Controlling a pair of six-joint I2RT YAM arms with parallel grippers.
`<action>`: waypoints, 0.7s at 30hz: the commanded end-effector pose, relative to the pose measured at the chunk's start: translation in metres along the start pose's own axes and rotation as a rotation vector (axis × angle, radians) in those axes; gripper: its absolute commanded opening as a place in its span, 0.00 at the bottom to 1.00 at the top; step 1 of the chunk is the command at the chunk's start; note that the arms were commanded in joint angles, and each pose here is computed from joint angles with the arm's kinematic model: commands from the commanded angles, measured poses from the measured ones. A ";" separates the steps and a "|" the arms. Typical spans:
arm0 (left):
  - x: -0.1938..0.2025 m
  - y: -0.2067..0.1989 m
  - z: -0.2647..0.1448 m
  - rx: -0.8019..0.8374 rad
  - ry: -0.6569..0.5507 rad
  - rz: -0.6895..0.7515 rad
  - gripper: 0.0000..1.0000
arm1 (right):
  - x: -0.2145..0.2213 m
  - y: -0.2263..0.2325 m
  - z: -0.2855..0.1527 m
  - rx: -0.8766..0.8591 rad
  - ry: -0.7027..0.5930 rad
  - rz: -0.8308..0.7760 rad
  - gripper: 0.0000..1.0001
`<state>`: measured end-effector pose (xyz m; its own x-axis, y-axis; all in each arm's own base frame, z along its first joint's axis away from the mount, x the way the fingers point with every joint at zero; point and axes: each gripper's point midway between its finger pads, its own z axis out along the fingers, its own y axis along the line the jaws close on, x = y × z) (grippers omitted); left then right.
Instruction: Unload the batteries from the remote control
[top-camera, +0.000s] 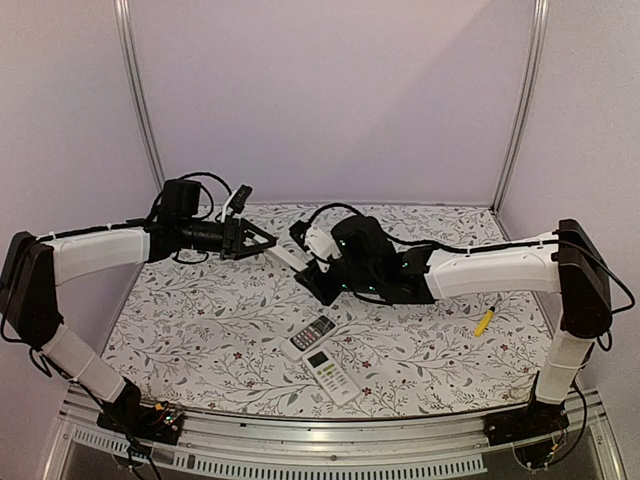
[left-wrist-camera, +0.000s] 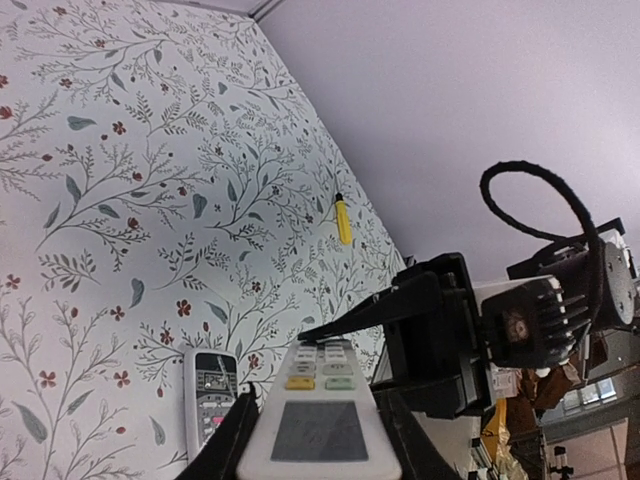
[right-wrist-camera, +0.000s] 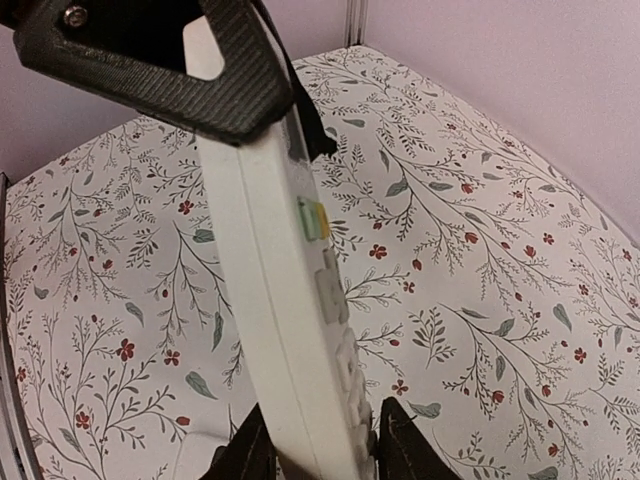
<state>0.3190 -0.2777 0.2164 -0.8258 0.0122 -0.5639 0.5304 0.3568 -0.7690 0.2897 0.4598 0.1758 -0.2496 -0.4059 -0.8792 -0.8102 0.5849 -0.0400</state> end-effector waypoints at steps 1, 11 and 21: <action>-0.001 -0.008 0.005 0.031 0.019 0.016 0.02 | 0.000 0.002 0.005 -0.011 0.008 -0.006 0.29; 0.001 -0.008 0.007 0.038 0.029 0.015 0.03 | 0.004 0.001 0.009 -0.006 0.014 -0.011 0.24; 0.003 -0.009 0.009 0.049 0.041 0.012 0.03 | 0.006 0.004 0.014 -0.016 0.020 -0.015 0.31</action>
<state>0.3147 -0.2808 0.2085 -0.8503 0.0346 -0.5252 0.5026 0.3496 -0.7907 0.2876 0.4627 0.1589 -0.2471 -0.4498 -0.8582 -0.8234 0.5645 -0.0588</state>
